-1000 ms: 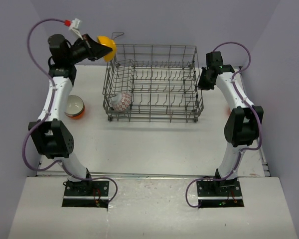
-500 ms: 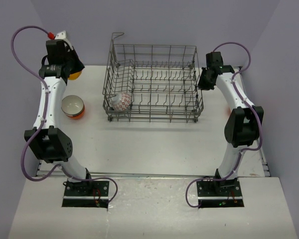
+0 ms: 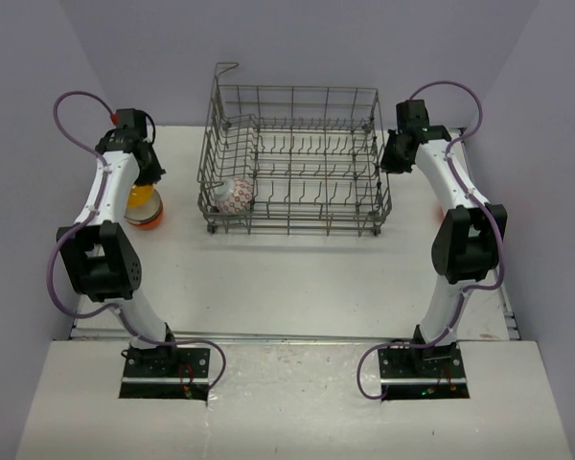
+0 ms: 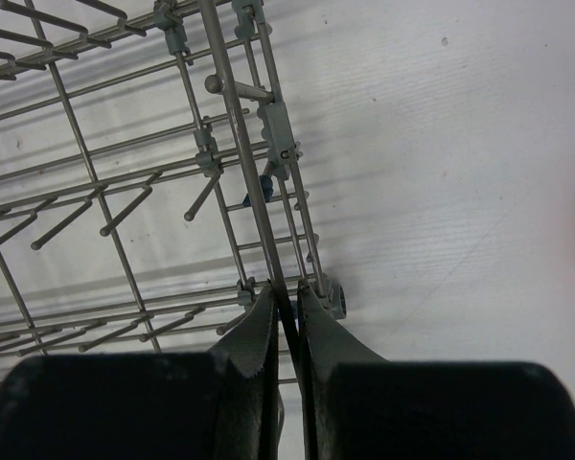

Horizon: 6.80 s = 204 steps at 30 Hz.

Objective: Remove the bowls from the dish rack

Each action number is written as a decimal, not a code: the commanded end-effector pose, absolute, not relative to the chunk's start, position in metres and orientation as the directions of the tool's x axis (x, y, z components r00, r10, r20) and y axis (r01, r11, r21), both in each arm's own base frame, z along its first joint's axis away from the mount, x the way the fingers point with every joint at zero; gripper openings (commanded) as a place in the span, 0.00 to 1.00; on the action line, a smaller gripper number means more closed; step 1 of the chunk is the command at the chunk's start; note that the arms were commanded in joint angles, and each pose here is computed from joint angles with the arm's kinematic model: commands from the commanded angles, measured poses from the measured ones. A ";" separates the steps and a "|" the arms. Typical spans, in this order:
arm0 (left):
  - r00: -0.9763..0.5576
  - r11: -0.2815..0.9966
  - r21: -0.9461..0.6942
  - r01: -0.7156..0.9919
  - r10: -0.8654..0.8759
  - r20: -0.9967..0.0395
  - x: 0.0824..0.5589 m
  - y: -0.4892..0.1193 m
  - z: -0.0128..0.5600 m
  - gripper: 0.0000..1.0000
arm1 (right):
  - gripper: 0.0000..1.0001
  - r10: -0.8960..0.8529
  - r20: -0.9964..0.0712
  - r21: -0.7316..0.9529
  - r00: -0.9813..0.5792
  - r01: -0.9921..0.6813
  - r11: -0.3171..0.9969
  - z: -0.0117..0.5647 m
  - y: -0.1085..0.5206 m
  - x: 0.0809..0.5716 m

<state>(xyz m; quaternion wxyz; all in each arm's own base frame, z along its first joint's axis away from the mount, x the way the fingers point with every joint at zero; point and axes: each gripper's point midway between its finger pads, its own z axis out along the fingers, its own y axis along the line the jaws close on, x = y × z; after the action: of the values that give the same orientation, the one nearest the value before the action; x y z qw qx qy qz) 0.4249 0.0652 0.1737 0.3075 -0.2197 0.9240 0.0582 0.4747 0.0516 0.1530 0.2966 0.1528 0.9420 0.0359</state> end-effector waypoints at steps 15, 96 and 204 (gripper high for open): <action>-0.614 0.904 -0.103 -0.416 -0.363 -0.701 0.525 0.072 0.205 0.00 | 0.00 0.330 -0.347 0.043 -0.878 0.336 0.941 0.103 0.043 0.431; -0.635 0.894 -0.360 -0.266 -0.444 -0.632 0.587 0.040 0.156 0.59 | 0.72 0.232 -0.661 0.190 -0.714 0.139 0.972 0.289 0.088 0.461; -0.756 0.899 -0.427 -0.093 -0.344 -0.558 0.460 -0.075 0.167 0.57 | 0.47 0.070 -0.220 0.913 -0.973 -0.180 0.365 0.143 0.485 0.409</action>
<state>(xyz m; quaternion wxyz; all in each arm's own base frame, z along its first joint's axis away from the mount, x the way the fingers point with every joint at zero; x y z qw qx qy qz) 0.4669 -0.0434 0.1441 0.3210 -0.1606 0.9219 -0.1459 0.4112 0.4766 0.1373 0.1085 -0.0240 0.8293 0.5476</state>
